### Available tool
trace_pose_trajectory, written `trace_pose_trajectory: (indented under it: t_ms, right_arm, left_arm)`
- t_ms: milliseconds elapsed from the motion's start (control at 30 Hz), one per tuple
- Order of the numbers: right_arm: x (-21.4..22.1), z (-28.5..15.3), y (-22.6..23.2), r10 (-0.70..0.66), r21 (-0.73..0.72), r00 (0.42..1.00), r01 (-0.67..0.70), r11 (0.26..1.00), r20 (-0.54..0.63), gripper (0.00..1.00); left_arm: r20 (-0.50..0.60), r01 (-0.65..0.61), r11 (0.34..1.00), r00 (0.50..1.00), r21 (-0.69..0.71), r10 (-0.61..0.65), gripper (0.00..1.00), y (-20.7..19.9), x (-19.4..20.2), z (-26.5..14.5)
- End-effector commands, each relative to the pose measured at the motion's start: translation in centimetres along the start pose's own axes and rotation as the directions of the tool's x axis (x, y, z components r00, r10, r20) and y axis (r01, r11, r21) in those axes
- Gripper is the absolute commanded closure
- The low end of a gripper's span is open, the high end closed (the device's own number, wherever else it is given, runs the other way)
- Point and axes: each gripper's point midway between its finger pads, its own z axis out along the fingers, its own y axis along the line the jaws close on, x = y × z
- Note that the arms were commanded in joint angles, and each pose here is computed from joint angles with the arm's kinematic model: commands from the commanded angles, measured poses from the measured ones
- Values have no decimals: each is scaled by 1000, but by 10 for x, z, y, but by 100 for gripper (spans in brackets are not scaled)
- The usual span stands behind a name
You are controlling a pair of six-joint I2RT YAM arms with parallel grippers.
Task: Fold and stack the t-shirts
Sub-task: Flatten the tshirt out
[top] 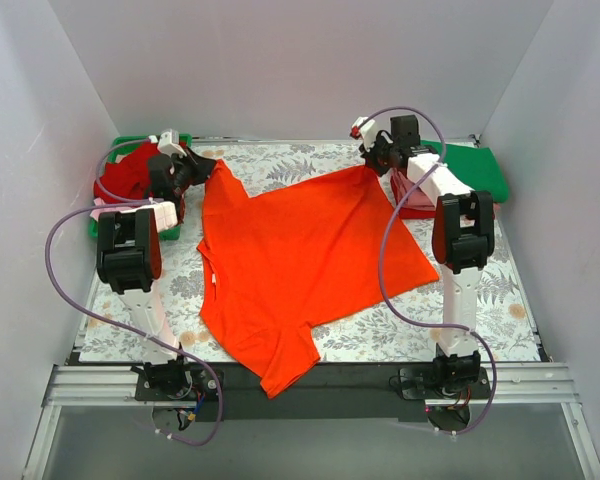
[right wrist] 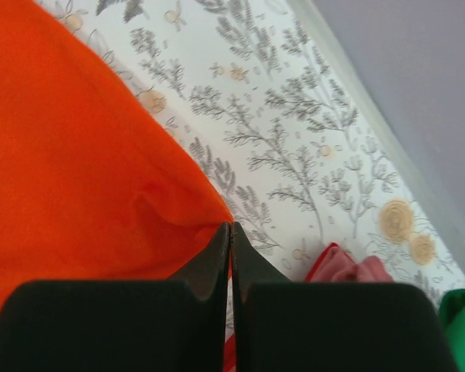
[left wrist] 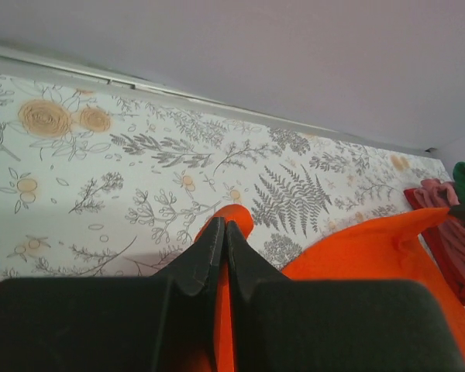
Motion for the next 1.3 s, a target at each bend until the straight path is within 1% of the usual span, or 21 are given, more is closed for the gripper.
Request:
trace_pose_trajectory:
  t_ms: [0, 133, 300, 333, 400, 433, 467, 567, 600, 633, 700, 733, 800, 833, 900, 933, 1000, 1033, 1167, 1233, 1267]
  right_arm:
    - [-44, -16, -40, -38, 152, 996, 25, 988, 84, 99]
    - [-41, -23, -34, -36, 147, 995, 22, 989, 92, 99]
    - [-66, -52, -14, -56, 87, 985, 42, 995, 164, 99]
    - [-88, -77, -13, -84, 103, 975, 63, 993, 208, 99]
    - [-101, -102, 2, -113, 82, 963, 95, 992, 243, 99]
    - [-120, -133, 8, -139, 95, 954, 118, 989, 265, 99]
    - [-132, -149, 12, -156, 94, 947, 134, 986, 281, 99]
    - [-169, -216, 33, -207, 96, 919, 185, 978, 335, 99]
    - [-184, -238, 40, -246, 114, 901, 219, 969, 357, 99]
    - [-201, -277, 51, -287, 154, 876, 245, 957, 388, 99]
    - [-223, -318, 69, -362, 219, 835, 295, 930, 413, 99]
    - [-240, -357, 82, -421, 281, 793, 324, 903, 441, 99]
    - [-252, -396, 98, -429, 297, 772, 320, 900, 468, 99]
    - [-268, -436, 104, -455, 350, 734, 307, 885, 505, 99]
    - [-277, -469, 110, -487, 408, 702, 297, 864, 521, 99]
    - [-286, -502, 116, -523, 461, 661, 288, 839, 538, 99]
    - [-293, -529, 118, -552, 515, 634, 268, 814, 542, 99]
    - [-298, -548, 121, -574, 546, 610, 259, 797, 547, 99]
    - [-304, -565, 116, -602, 597, 595, 241, 766, 533, 99]
    - [-305, -555, 108, -601, 598, 606, 243, 764, 521, 99]
    - [-302, -545, 104, -591, 589, 622, 245, 770, 513, 99]
  left_arm:
    - [2, -20, 998, 1000, 60, 20, 100, -14, -12, 5]
    - [-3, -25, 996, 1000, 85, 26, 100, -21, -12, 3]
    - [41, -64, 991, 997, 119, 59, 100, -46, -34, -21]
    - [84, -96, 986, 993, 138, 85, 100, -65, -53, -39]
    - [146, -139, 978, 982, 158, 116, 100, -89, -77, -61]
    - [179, -156, 974, 976, 164, 126, 100, -101, -88, -74]
    - [253, -197, 963, 956, 186, 147, 100, -130, -113, -104]
    - [354, -217, 952, 926, 214, 132, 100, -167, -137, -154]
    - [440, -264, 936, 887, 234, 140, 100, -196, -160, -188]
    - [481, -285, 926, 866, 247, 138, 100, -212, -170, -208]
    - [569, -333, 901, 813, 279, 124, 100, -250, -188, -261]
    - [595, -355, 888, 795, 292, 122, 100, -262, -192, -278]
    - [666, -409, 853, 739, 324, 102, 100, -300, -210, -329]
    - [687, -430, 840, 720, 331, 99, 100, -311, -214, -345]
    - [728, -457, 823, 681, 337, 80, 100, -332, -227, -376]
    - [777, -508, 797, 624, 326, 80, 100, -355, -242, -406]
    - [803, -537, 784, 590, 313, 84, 100, -373, -255, -429]
    - [840, -581, 760, 536, 291, 88, 100, -392, -269, -454]
    - [863, -621, 734, 496, 275, 97, 100, -412, -287, -472]
    - [861, -620, 738, 497, 268, 105, 100, -410, -289, -466]
    - [848, -605, 750, 518, 267, 115, 100, -401, -289, -449]
